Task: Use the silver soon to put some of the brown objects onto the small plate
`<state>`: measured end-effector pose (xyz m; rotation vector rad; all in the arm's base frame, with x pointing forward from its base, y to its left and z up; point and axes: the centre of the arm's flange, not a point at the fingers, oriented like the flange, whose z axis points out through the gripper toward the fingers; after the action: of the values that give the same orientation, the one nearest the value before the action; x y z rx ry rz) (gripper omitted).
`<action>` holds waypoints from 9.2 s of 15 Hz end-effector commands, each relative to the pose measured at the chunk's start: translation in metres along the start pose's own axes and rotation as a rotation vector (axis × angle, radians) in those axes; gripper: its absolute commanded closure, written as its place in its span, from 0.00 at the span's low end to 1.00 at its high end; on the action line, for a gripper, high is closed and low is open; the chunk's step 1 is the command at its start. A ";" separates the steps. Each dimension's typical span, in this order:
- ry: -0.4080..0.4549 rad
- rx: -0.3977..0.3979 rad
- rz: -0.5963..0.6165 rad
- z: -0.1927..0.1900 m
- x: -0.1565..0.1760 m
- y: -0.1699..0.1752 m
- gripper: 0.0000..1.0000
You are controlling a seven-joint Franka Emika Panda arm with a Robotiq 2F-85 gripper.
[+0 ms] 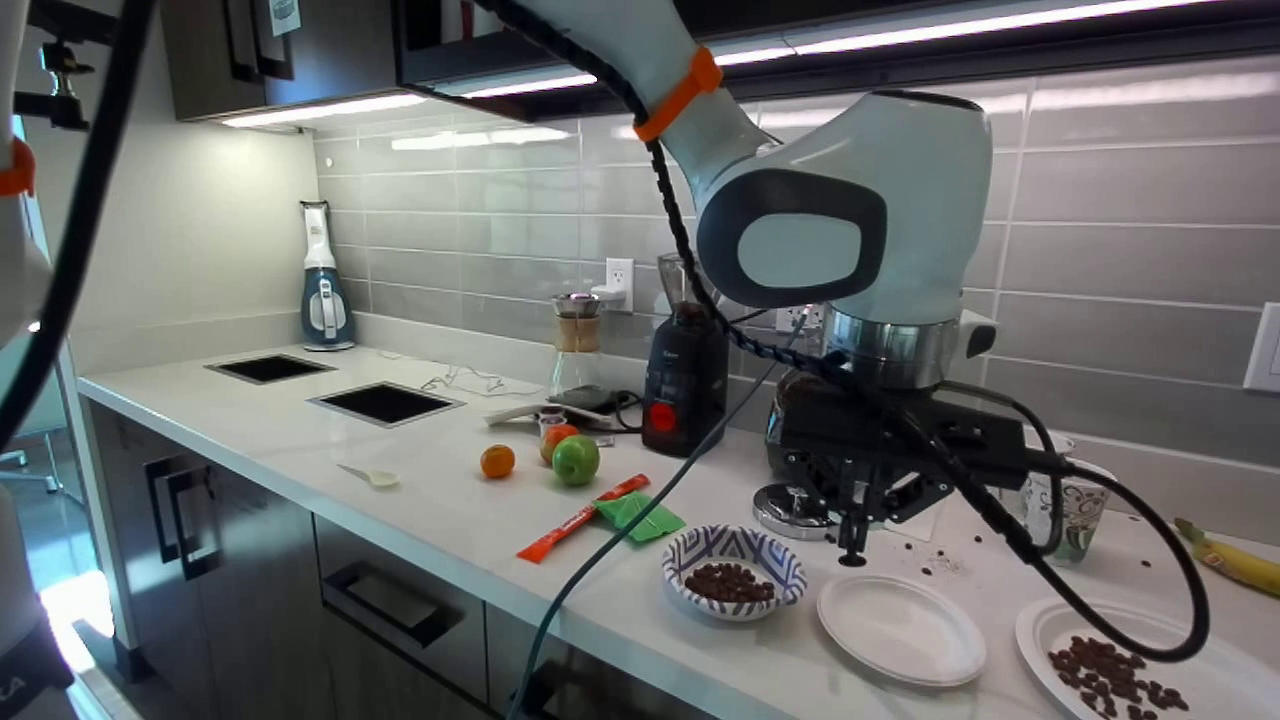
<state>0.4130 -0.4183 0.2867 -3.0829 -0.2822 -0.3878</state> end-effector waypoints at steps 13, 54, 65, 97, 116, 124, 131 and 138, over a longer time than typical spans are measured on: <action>-0.212 -0.283 0.108 0.017 -0.021 -0.017 0.98; -0.575 -0.833 -0.430 0.037 0.008 -0.084 0.98; -0.747 -1.027 -0.681 0.045 0.017 -0.113 0.98; -0.683 -0.938 -0.405 0.002 0.024 -0.075 0.98; -0.106 -0.465 0.081 0.006 0.054 -0.030 0.91; -0.102 -0.442 0.105 0.006 0.059 -0.027 0.98; -0.074 -0.358 0.129 0.000 0.105 -0.004 0.98; -0.030 -0.333 0.059 0.012 0.139 0.020 0.98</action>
<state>0.5300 -0.3930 0.3163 -3.4382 -0.0994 -0.4252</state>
